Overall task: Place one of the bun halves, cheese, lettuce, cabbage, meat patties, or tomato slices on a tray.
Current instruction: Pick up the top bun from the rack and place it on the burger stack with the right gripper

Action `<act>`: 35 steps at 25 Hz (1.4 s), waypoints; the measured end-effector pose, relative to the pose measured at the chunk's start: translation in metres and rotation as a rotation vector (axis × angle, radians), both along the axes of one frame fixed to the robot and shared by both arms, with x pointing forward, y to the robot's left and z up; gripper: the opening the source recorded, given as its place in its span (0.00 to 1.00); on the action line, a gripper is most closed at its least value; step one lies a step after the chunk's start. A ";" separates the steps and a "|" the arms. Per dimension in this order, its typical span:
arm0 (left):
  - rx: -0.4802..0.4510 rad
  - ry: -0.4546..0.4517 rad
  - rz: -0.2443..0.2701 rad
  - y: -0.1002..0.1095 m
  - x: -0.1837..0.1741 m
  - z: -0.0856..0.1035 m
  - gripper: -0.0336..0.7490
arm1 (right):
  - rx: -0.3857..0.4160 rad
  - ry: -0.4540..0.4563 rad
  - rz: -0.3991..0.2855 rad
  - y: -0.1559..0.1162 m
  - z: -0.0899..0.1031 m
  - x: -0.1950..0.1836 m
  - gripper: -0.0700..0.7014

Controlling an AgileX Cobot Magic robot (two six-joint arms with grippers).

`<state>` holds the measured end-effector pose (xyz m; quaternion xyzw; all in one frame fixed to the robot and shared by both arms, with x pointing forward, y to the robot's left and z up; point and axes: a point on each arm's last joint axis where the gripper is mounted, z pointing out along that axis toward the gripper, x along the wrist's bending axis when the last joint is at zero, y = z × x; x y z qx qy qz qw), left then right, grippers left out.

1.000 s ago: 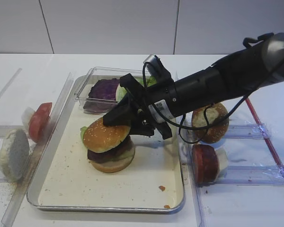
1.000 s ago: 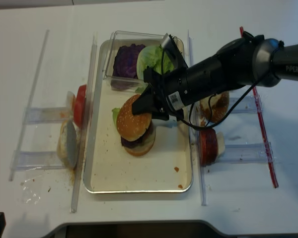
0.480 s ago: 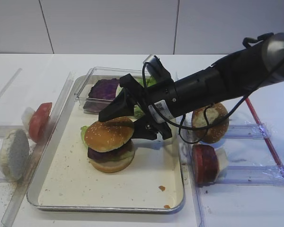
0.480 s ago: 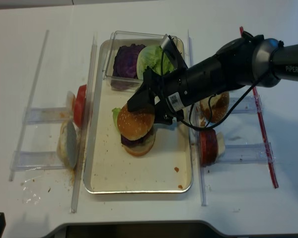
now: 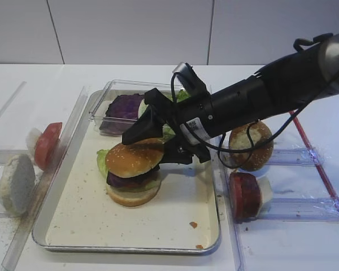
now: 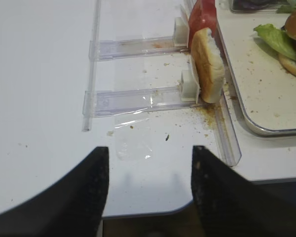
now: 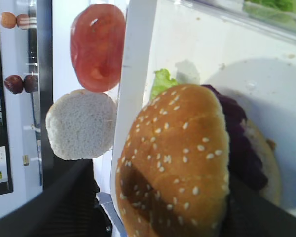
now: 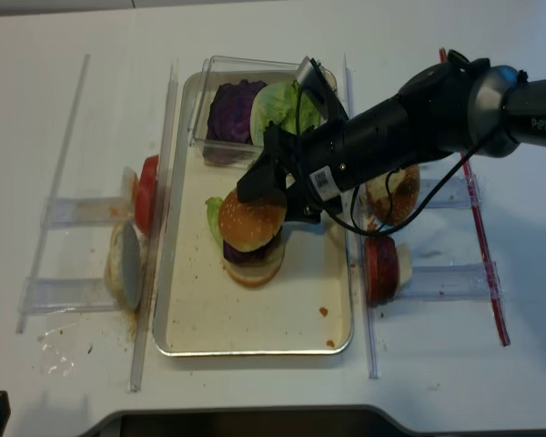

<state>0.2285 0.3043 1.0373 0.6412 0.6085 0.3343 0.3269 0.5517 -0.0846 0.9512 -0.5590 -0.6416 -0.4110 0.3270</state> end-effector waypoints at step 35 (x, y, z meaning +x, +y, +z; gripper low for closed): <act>0.000 0.000 0.000 0.000 0.000 0.000 0.50 | -0.157 0.019 0.143 0.000 0.024 0.010 0.72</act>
